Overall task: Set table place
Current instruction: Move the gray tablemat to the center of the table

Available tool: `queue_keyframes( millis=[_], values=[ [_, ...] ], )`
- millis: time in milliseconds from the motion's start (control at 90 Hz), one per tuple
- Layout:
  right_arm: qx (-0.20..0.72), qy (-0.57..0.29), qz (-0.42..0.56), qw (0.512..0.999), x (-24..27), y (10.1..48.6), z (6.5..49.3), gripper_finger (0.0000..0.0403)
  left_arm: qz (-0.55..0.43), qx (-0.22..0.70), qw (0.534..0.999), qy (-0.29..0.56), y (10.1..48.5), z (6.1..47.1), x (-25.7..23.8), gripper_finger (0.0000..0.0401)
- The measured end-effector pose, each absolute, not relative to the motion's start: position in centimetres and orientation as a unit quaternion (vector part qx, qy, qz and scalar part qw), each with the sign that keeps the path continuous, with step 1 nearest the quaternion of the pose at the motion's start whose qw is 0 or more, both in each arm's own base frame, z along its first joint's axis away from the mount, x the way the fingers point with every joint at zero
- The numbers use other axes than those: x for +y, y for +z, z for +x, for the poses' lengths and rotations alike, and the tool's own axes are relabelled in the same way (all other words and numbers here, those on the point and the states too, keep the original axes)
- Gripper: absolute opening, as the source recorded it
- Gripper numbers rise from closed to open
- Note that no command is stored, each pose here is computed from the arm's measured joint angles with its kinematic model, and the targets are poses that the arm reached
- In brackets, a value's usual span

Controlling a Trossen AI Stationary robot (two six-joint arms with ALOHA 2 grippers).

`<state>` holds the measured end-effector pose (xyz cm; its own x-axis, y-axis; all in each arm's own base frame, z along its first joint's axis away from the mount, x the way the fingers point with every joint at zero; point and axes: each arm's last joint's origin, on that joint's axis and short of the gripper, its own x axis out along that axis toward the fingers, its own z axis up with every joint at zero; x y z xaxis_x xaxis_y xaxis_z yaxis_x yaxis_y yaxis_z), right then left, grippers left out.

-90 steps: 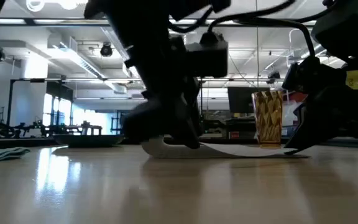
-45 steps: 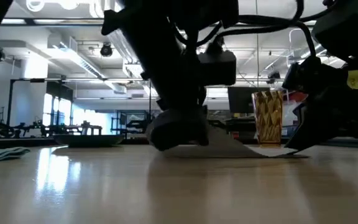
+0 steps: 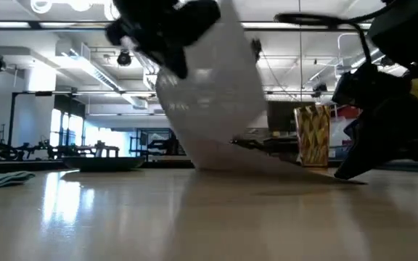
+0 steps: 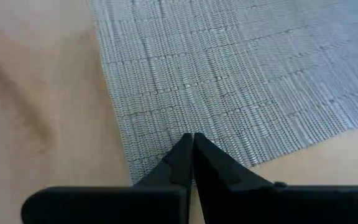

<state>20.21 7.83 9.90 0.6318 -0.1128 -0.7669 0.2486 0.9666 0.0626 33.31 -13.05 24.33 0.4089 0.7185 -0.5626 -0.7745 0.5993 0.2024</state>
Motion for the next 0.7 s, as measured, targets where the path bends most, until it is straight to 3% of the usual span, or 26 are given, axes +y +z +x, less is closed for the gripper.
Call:
queue_keyframes(
  millis=[400, 556, 700],
  values=[
    [0.423, -0.075, 0.095, 0.898, 9.6, 9.8, 19.4, 0.0000, -0.161, 0.457, 0.767, 0.421, 19.8, 30.4, -15.7, 0.0007],
    [0.423, -0.073, 0.096, 0.898, 9.8, 9.8, 19.3, 0.0000, -0.187, 0.546, 0.721, 0.382, 19.6, 29.6, -16.0, 0.0058],
    [0.424, -0.071, 0.094, 0.898, 9.8, 9.9, 19.3, 0.0000, -0.183, 0.565, 0.739, 0.318, 21.9, 29.2, -16.6, 0.0123]
  ],
)
